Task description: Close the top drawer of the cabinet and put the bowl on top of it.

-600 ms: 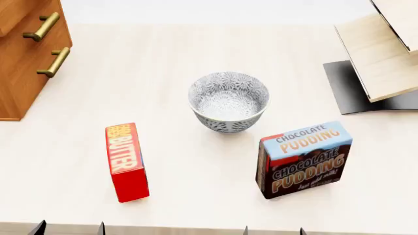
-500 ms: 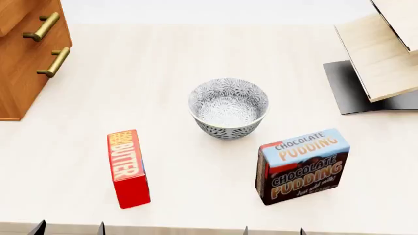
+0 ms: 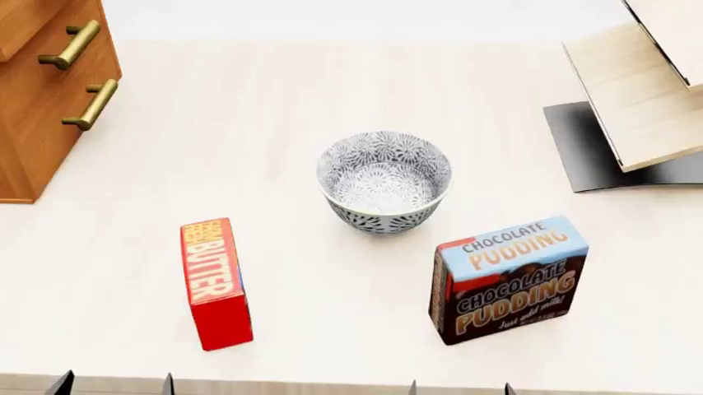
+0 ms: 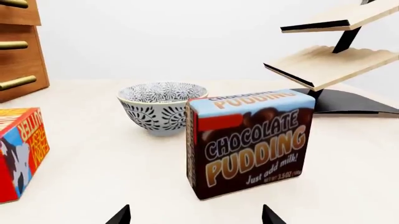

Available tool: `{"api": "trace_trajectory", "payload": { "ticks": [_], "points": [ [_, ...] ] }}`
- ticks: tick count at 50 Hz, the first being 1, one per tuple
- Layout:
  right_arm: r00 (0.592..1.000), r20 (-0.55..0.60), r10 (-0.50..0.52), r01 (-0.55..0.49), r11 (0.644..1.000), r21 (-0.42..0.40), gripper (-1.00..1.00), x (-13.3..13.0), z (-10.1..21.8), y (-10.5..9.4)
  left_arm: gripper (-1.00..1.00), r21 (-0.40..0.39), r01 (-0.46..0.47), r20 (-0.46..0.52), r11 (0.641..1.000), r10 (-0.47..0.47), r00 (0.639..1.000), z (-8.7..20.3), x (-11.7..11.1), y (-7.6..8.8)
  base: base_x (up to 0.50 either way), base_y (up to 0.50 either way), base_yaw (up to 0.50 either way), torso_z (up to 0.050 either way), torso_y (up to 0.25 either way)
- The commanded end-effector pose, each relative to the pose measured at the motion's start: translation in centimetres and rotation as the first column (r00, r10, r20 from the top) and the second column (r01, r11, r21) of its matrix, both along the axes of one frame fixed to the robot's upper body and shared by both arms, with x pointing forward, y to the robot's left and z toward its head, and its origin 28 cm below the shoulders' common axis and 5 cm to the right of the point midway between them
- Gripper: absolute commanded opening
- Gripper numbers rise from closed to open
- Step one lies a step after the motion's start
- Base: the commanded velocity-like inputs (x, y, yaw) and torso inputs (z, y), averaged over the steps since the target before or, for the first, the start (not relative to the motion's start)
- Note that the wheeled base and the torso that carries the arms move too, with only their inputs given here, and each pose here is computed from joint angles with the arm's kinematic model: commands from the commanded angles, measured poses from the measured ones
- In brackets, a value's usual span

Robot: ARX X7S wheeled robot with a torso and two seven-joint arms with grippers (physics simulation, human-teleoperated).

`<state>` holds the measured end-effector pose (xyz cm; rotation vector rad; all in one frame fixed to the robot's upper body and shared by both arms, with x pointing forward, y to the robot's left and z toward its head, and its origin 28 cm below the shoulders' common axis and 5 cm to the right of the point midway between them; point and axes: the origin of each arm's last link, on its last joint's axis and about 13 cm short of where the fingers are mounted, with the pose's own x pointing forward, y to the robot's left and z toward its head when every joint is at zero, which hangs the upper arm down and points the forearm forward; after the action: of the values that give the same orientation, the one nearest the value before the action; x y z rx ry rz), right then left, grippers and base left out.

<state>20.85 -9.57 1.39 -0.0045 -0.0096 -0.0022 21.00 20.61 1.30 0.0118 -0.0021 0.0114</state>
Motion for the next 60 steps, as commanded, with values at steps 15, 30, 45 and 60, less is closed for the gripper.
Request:
{"api": "trace_trajectory", "payload": {
  "ticks": [15, 30, 45, 60],
  "points": [
    [1.0, 0.002, 0.0, 0.0, 1.0, 0.0, 1.0, -0.02, -0.02, 0.0, 1.0, -0.001, -0.017, 0.01, 1.0, 0.017, 1.0, 0.07, 0.16, 0.1, 0.0, 0.0, 0.0, 0.0, 0.0],
    [1.0, 0.001, 0.002, -0.002, 1.0, 0.002, 1.0, -0.02, -0.11, -0.02, 1.0, -0.008, -0.02, -0.017, 1.0, 0.02, 1.0, -0.12, 0.24, 0.14, 0.0, 0.0, 0.0, 0.0, 0.0],
    [1.0, 0.001, 0.001, -0.001, 1.0, 0.002, 1.0, -0.05, -0.02, -0.01, 1.0, 0.006, -0.009, -0.024, 1.0, 0.009, 1.0, -0.19, 0.2, 0.02, 0.0, 0.0, 0.0, 0.0, 0.0],
    [1.0, 0.004, 0.0, 0.0, 1.0, 0.0, 1.0, -0.07, -0.05, 0.0, 1.0, 0.022, -0.01, -0.026, 1.0, 0.011, 1.0, -0.21, 0.21, 0.04, 0.0, 0.0, 0.0, 0.049, 0.0]
  ]
}}
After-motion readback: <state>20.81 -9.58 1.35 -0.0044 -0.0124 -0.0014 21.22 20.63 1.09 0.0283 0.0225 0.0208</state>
